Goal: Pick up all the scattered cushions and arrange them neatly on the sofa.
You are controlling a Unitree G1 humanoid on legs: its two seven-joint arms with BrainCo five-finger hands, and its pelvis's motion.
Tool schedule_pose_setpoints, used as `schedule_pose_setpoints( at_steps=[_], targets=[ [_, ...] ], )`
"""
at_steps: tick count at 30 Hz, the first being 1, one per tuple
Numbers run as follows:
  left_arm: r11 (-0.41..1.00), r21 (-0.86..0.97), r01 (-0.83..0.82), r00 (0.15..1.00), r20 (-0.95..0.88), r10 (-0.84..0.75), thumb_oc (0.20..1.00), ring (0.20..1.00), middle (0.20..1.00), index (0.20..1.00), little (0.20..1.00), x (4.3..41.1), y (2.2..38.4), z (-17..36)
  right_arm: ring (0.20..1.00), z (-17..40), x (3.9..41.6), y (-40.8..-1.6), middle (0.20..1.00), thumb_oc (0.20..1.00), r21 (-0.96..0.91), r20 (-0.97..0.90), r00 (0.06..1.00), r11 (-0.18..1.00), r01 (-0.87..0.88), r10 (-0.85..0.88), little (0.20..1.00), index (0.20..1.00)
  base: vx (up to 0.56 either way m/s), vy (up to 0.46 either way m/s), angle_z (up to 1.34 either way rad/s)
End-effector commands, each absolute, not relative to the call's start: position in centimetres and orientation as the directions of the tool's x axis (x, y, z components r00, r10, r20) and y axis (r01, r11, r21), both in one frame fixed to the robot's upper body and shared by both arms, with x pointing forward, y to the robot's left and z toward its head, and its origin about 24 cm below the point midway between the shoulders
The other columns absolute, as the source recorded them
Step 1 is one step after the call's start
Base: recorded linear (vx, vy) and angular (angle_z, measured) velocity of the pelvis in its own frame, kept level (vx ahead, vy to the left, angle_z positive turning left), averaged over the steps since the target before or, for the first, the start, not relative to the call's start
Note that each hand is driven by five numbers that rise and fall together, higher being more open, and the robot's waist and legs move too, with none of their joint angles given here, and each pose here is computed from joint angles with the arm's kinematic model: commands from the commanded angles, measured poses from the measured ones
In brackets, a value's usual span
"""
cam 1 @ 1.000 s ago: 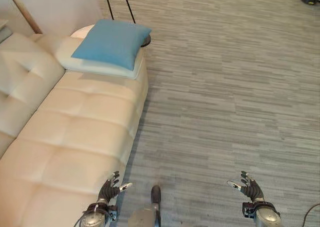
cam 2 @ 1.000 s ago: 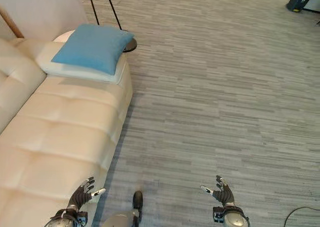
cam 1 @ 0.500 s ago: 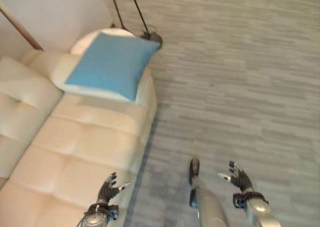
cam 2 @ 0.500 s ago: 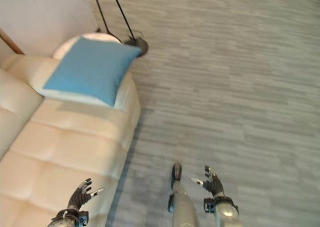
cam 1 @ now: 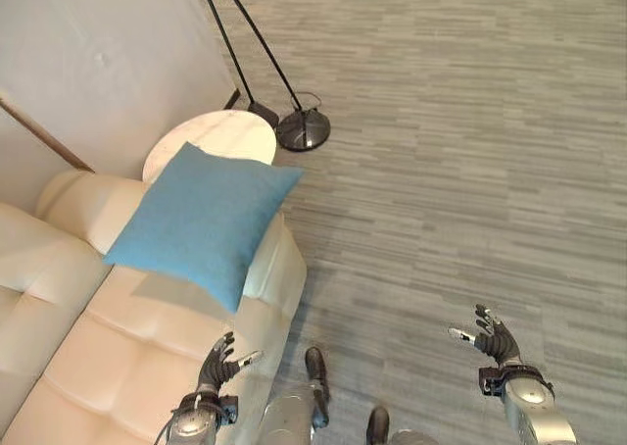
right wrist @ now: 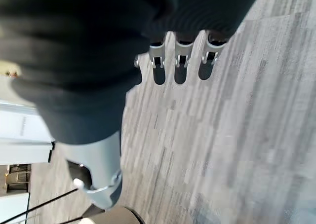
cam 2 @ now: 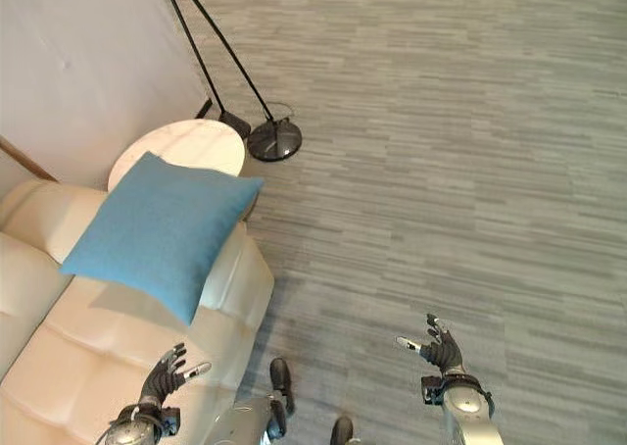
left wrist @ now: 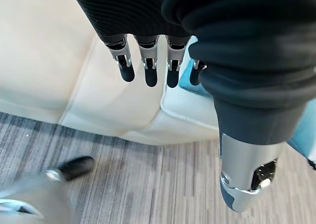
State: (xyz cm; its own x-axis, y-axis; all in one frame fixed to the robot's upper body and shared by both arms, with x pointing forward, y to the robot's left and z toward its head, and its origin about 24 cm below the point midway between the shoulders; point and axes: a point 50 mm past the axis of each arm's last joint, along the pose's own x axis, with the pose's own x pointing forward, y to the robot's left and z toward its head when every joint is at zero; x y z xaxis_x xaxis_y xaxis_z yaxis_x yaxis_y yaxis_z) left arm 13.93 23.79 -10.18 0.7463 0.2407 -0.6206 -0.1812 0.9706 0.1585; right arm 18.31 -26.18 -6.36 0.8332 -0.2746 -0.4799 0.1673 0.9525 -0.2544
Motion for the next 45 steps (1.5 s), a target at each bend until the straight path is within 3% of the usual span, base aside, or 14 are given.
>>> schedule_pose_setpoints(
  at_steps=[1, 7, 14, 26, 32, 39, 45],
  targets=[
    [0.944, 0.196, -0.266, 0.750, -0.574, 0.330, 1.000, 1.000, 1.000, 1.000, 1.000, 14.0, 26.2, -9.2, 1.000, -5.6, 18.4, -27.0, 1.000, 1.000, -0.253, -0.427, 0.846, 0.940, 0.228, -0.320, 1.000, 1.000, 0.20, 0.047, 0.17],
    [0.924, 0.198, -0.327, 0.686, -0.622, 0.377, 1.000, 1.000, 1.000, 1.000, 1.000, 12.4, 27.3, -10.1, 1.000, -6.3, 18.0, -26.2, 1.000, 1.000, -0.245, -0.465, 0.839, 0.952, 0.183, -0.281, 1.000, 1.000, 0.34, 0.220, 0.76],
    [0.920, 0.197, -0.338, 0.685, -0.620, 0.384, 1.000, 1.000, 1.000, 1.000, 1.000, 12.6, 27.5, -10.1, 1.000, -6.0, 18.4, -25.5, 1.000, 1.000, -0.213, -0.447, 0.857, 0.961, 0.175, -0.255, 1.000, 1.000, 0.22, 0.060, 1.21],
    [0.948, 0.198, -0.251, 0.775, -0.545, 0.319, 1.000, 1.000, 1.000, 1.000, 1.000, 15.4, 26.9, -8.6, 1.000, -5.7, 17.0, -28.4, 1.000, 1.000, -0.247, -0.441, 0.822, 0.929, 0.275, -0.360, 1.000, 1.000, 0.27, -0.124, 1.22],
    [0.945, 0.189, -0.268, 0.800, -0.503, 0.327, 1.000, 1.000, 1.000, 1.000, 1.000, 16.0, 27.2, -7.7, 1.000, -2.1, 17.8, -31.4, 1.000, 1.000, -0.313, -0.293, 0.857, 0.890, 0.333, -0.424, 1.000, 1.000, 0.15, -0.216, 0.58],
    [0.951, 0.174, -0.255, 0.869, -0.391, 0.304, 1.000, 1.000, 1.000, 1.000, 1.000, 19.1, 27.3, -5.3, 1.000, 0.3, 19.9, -31.7, 1.000, 1.000, -0.330, -0.215, 0.907, 0.901, 0.282, -0.363, 1.000, 1.000, 0.03, -0.216, 0.48],
    [0.974, 0.137, -0.182, 0.917, -0.334, 0.218, 1.000, 1.000, 1.000, 1.000, 1.000, 22.5, 25.3, -4.1, 1.000, -0.5, 23.1, -28.9, 1.000, 1.000, -0.176, -0.255, 0.930, 0.958, 0.224, -0.265, 1.000, 1.000, -0.01, -0.067, 0.65]
  ],
)
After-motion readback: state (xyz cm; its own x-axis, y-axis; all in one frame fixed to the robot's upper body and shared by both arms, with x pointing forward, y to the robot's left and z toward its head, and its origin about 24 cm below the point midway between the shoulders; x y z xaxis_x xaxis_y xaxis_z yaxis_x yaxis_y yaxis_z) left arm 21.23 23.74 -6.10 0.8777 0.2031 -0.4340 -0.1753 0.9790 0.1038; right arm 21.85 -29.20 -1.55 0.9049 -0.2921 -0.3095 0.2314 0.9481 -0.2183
